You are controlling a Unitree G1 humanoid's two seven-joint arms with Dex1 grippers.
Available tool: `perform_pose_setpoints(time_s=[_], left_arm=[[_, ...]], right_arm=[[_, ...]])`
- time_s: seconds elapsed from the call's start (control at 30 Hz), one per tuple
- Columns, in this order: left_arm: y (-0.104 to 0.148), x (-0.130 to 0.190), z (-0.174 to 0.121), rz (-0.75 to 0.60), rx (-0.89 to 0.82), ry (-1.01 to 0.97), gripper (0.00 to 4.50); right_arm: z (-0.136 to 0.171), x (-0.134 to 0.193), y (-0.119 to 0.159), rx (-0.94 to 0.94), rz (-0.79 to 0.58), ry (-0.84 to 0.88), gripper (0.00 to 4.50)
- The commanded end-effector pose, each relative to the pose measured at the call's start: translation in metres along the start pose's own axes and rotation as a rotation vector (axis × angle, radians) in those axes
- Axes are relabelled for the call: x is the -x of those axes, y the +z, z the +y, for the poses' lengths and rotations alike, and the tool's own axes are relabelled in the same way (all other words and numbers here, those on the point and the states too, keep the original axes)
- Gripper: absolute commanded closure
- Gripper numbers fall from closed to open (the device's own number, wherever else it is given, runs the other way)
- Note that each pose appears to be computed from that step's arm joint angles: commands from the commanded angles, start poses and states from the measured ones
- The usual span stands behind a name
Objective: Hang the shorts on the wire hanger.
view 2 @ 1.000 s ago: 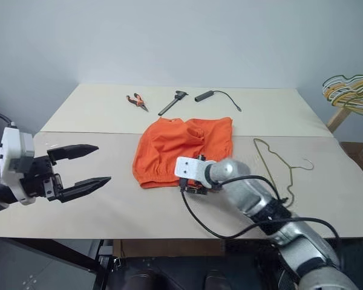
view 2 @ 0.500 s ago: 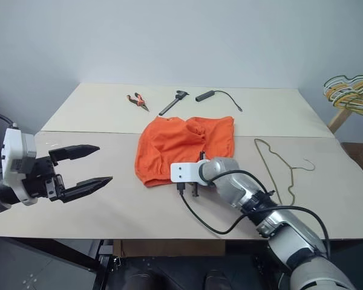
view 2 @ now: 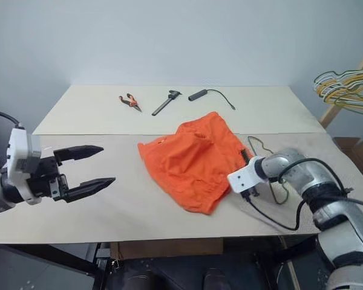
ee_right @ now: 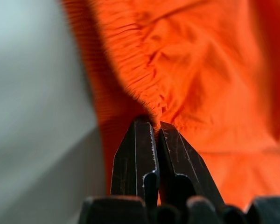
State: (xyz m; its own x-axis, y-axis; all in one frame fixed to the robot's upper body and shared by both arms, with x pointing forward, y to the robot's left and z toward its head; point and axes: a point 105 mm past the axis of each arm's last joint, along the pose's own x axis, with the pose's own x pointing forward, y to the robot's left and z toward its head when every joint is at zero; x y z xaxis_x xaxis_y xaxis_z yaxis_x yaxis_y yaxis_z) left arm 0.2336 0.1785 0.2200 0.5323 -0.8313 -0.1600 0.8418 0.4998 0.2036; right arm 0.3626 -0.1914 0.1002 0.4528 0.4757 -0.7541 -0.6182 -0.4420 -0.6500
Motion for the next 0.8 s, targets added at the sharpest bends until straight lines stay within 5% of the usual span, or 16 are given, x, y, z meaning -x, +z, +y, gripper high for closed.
perform_pose_setpoints(time_s=[0.03,0.23,0.4,0.53,0.8], left_arm=[[0.008,-0.002,0.003,-0.022,-0.047,-0.009,0.00],[0.009,-0.008,0.003,-0.025,-0.050,-0.039,0.00],[0.007,-0.010,0.003,-0.019,-0.052,-0.056,0.00],[0.006,-0.012,0.004,-0.017,-0.052,-0.070,0.00],[0.006,-0.014,0.005,-0.023,-0.056,-0.080,0.00]], right_arm=[[-0.011,0.007,-0.005,0.028,0.001,-0.032,3.69],[-0.001,0.029,-0.011,-0.081,0.022,-0.001,1.64],[0.005,0.065,0.022,-0.228,-0.033,-0.050,0.02],[0.005,0.068,0.069,-0.433,-0.112,-0.114,0.02],[0.026,0.021,0.115,-0.699,0.041,-0.139,0.02]])
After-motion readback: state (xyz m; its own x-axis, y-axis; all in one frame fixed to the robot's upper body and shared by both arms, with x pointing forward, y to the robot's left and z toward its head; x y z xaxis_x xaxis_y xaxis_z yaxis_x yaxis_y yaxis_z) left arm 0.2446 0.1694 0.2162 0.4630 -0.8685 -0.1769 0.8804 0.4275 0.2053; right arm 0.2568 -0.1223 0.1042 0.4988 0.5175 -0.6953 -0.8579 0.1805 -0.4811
